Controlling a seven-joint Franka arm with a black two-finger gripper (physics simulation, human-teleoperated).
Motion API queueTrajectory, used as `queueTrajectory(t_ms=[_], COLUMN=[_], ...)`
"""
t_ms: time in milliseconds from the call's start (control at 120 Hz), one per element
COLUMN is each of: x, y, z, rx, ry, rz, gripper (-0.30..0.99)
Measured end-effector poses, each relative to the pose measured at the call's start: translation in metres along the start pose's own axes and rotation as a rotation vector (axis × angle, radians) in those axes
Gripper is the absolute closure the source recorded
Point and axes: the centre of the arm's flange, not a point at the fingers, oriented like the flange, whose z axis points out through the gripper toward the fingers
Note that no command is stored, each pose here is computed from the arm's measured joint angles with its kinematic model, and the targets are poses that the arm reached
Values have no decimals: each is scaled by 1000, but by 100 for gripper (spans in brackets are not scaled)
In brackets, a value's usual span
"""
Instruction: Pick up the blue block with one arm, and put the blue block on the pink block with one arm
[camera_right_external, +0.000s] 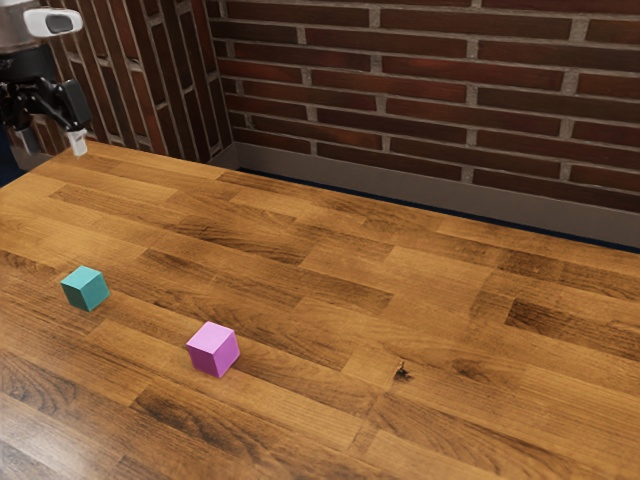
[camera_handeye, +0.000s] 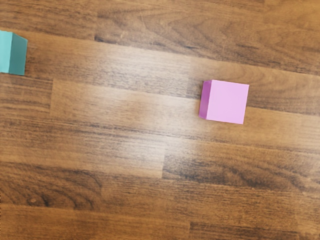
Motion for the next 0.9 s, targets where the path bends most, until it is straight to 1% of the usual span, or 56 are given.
queueTrajectory(t_ms=[125, 150, 175, 200, 225, 250, 275, 292, 342, 400, 442, 475, 500, 550, 600, 650, 683, 708, 792, 900], x=[3, -1, -15, -29, -43, -51, -53, -50, -43, -25, 2, 21, 40, 75, 87, 88, 84, 83, 88, 96], y=[0, 2, 9, 16, 19, 12, 1, -11, -72, -145, -184, -203, -203, -185, -200, -235, -258, -267, -263, -261], z=[-7, -31, -80, -115, -138, -146, -144, -133, -90, -12, 50, 89, 115, 152, 180, 207, 216, 220, 245, 254], rx=[8, 17, 36, 49, 56, 73, 94, 101, 108, 98, 117, 126, 132, 135, 110, 104, 103, 100, 76, 85], ry=[47, 96, 197, 270, 318, 333, 324, 302, 227, 111, 22, -16, -33, -36, -24, -10, 13, 29, 45, 69], rz=[20, 27, 38, 51, 58, 43, 19, 1, -101, -225, -298, -329, -325, -286, -312, -355, -382, -387, -354, -319], gripper=[0, 0, 0, 0, 0, 0, 0, 0, 0, 0, 0, 0, 0, 0, 0, 0, 0, 0, 0, 0])
